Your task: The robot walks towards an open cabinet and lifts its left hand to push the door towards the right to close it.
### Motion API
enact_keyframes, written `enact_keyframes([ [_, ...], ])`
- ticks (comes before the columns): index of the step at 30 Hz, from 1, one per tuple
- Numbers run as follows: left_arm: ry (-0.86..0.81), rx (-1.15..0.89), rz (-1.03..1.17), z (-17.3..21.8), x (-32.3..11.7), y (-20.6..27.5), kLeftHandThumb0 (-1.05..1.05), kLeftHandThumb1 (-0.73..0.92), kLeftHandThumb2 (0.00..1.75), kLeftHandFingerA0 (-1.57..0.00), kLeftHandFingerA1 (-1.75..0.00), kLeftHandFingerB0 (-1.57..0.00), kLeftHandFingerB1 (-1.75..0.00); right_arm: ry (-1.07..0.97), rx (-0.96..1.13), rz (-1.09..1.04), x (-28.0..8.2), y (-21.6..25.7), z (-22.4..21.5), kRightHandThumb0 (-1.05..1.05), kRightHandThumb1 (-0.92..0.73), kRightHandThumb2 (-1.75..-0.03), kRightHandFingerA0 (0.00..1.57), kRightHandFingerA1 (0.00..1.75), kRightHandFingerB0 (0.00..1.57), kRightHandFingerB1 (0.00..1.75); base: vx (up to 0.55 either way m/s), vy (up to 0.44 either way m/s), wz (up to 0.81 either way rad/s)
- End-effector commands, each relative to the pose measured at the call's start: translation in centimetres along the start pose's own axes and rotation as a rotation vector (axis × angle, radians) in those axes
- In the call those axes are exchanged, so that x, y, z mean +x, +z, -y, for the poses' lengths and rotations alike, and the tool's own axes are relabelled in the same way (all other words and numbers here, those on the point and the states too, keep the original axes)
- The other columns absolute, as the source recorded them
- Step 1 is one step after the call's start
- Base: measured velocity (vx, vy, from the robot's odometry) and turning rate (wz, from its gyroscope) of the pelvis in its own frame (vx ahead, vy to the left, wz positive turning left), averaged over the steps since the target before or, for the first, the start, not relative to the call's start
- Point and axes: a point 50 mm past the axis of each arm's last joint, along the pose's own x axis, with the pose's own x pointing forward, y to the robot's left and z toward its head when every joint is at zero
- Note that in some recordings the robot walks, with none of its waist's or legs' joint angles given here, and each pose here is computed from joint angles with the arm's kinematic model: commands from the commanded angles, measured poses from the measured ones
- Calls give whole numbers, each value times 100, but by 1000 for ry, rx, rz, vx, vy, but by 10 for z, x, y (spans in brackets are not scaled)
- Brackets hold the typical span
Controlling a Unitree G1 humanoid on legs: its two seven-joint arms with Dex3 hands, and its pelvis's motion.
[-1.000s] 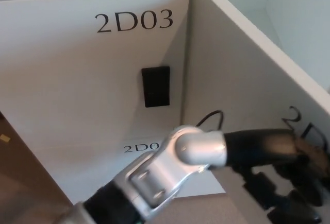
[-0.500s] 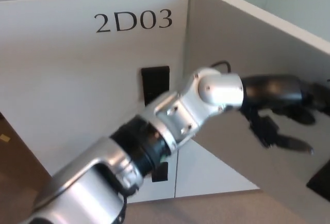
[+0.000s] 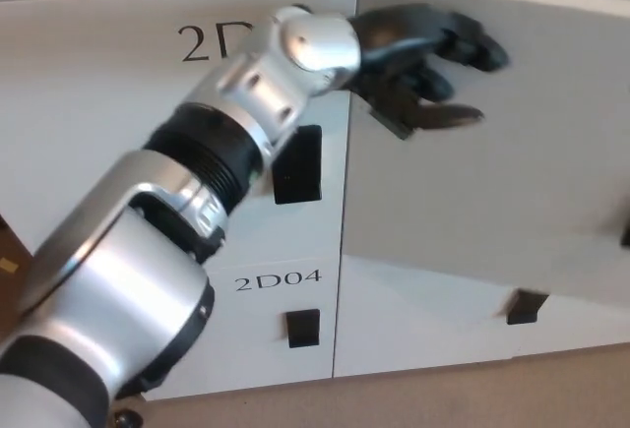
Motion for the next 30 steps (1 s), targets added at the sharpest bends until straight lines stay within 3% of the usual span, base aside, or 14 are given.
enact_keyframes([
  [1,535,-186,-194,-83,-56,-44,-77,57,91,0,-18,0,-11,-87,91,282,-24,32,21,-37,-67,-61,84,48,71,45,0,0,0],
  [3,533,-193,-193,-82,-56,-45,-77,57,91,0,-18,0,-11,-87,96,287,-24,33,21,-37,-67,-61,84,48,71,45,0,0,0],
  [4,530,-192,-188,-81,-56,-47,-66,70,67,-5,-24,0,-7,-90,87,294,-24,34,22,-37,-67,-61,83,48,71,45,0,0,0],
  [8,501,-171,-173,-76,-53,-49,-69,72,62,-8,-27,0,-9,-87,117,319,-25,38,22,-36,-67,-61,83,47,72,45,0,0,0],
  [9,486,-177,-172,-74,-51,-49,-80,58,93,-2,-23,0,-11,-86,116,323,-25,39,22,-37,-67,-61,81,47,72,45,0,0,0],
  [15,377,-184,-96,-58,-37,-39,-79,59,93,0,-14,0,-10,-84,92,339,-28,44,23,-39,-67,-61,86,48,72,45,0,0,0],
  [18,160,-100,100,-34,-22,-10,-77,57,88,-9,-41,-7,-29,-77,123,378,-23,53,22,-34,-67,-60,83,48,70,45,0,0,0],
  [20,117,-77,143,-29,-21,-4,-77,57,88,-9,-41,-7,-29,-72,135,391,-21,54,22,-34,-67,-60,83,48,70,45,0,0,0],
  [21,31,-32,217,-16,-21,7,-36,44,100,-1,-47,0,-47,-62,148,411,-16,59,20,-35,-67,-60,83,48,71,45,-6,-6,6],
  [22,-29,0,265,-7,-24,14,-36,44,100,-1,-47,0,-47,-54,156,423,-13,62,19,-35,-67,-60,83,48,71,45,0,0,0],
  [23,-127,41,334,10,-31,27,-66,68,61,-28,-35,-22,-30,-33,150,445,-8,74,18,-34,-67,-60,86,51,70,46,0,0,0],
  [25,-202,69,380,24,-39,36,-66,68,61,-28,-35,-22,-30,-20,145,461,-4,83,17,-34,-67,-60,86,51,70,46,0,0,0],
  [26,-355,106,482,54,-67,53,-71,56,91,-35,-51,-22,-43,17,134,509,9,101,11,-32,-66,-60,87,53,70,47,0,0,0],
  [30,-597,128,590,102,-113,68,-63,52,92,-38,-55,-21,-45,74,123,592,29,125,4,-31,-67,-60,85,55,69,48,0,0,0],
])
